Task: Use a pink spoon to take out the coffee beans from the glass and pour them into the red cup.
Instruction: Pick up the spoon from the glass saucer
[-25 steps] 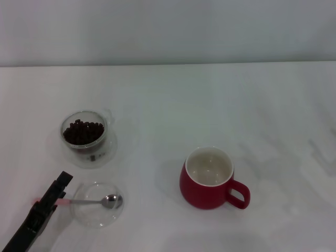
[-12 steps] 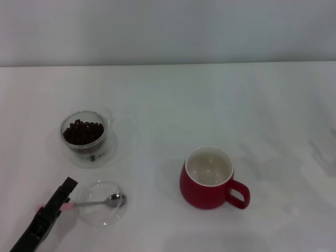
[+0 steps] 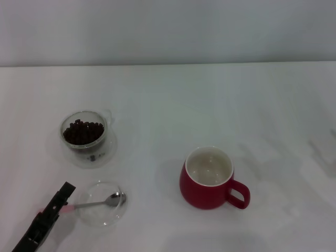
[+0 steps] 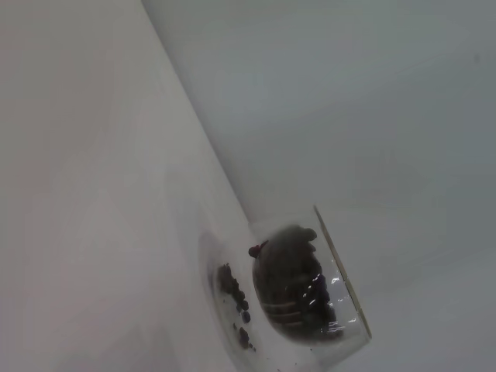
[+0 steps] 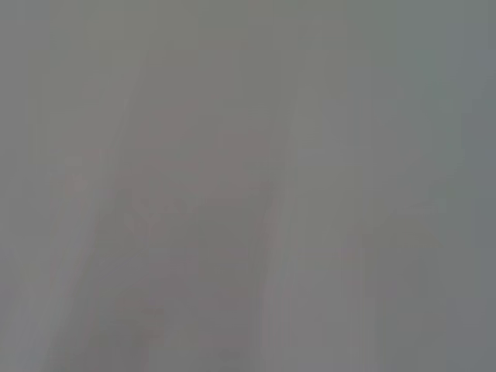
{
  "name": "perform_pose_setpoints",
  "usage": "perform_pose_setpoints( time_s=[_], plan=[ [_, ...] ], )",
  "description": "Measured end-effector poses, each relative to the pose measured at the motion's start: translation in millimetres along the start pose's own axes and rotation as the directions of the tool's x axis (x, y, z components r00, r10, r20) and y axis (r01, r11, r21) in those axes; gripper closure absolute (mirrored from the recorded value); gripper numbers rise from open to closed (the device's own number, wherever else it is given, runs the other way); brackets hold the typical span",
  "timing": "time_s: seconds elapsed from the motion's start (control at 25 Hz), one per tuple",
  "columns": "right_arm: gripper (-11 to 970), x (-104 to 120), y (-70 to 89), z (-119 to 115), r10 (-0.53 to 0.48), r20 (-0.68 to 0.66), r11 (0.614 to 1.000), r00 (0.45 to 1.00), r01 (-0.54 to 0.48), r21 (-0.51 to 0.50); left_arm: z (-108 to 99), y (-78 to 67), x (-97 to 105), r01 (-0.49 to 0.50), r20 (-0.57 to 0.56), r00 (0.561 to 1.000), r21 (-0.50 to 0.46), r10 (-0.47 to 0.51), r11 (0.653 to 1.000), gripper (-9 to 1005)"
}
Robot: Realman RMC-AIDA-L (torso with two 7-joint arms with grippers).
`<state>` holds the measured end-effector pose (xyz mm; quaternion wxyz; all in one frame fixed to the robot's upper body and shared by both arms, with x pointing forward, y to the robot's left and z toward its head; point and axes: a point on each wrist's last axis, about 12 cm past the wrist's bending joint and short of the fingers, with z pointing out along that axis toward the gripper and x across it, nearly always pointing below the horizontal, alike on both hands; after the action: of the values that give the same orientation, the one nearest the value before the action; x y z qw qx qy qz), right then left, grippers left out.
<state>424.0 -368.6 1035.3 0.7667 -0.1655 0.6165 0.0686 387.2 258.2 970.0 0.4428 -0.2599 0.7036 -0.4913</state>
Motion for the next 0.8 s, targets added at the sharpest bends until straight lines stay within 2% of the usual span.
perform_pose_setpoints(
  time_s=[0.28, 0.64, 0.8],
  plan=[
    [263, 0.2, 0.3, -1.9, 0.001, -0.002, 1.0, 1.0, -0.001, 0.001, -0.6, 0.3, -0.9, 0.009, 0.01, 1.0, -0.002, -0.009, 1.0, 235],
    [264, 0.5, 0.1, -1.1, 0.0, -0.005, 1.0, 1.0, 0.0, 0.001, -1.2, 1.0, -2.0, 0.01, 0.023, 1.0, -0.008, -0.009, 1.0, 515],
    [264, 0.5, 0.0, -0.1, 0.0, -0.005, 1.0, 1.0, 0.0, 0.0, -2.6, 2.3, -3.5, 0.012, 0.044, 0.999, -0.018, -0.012, 1.0, 696]
  ],
)
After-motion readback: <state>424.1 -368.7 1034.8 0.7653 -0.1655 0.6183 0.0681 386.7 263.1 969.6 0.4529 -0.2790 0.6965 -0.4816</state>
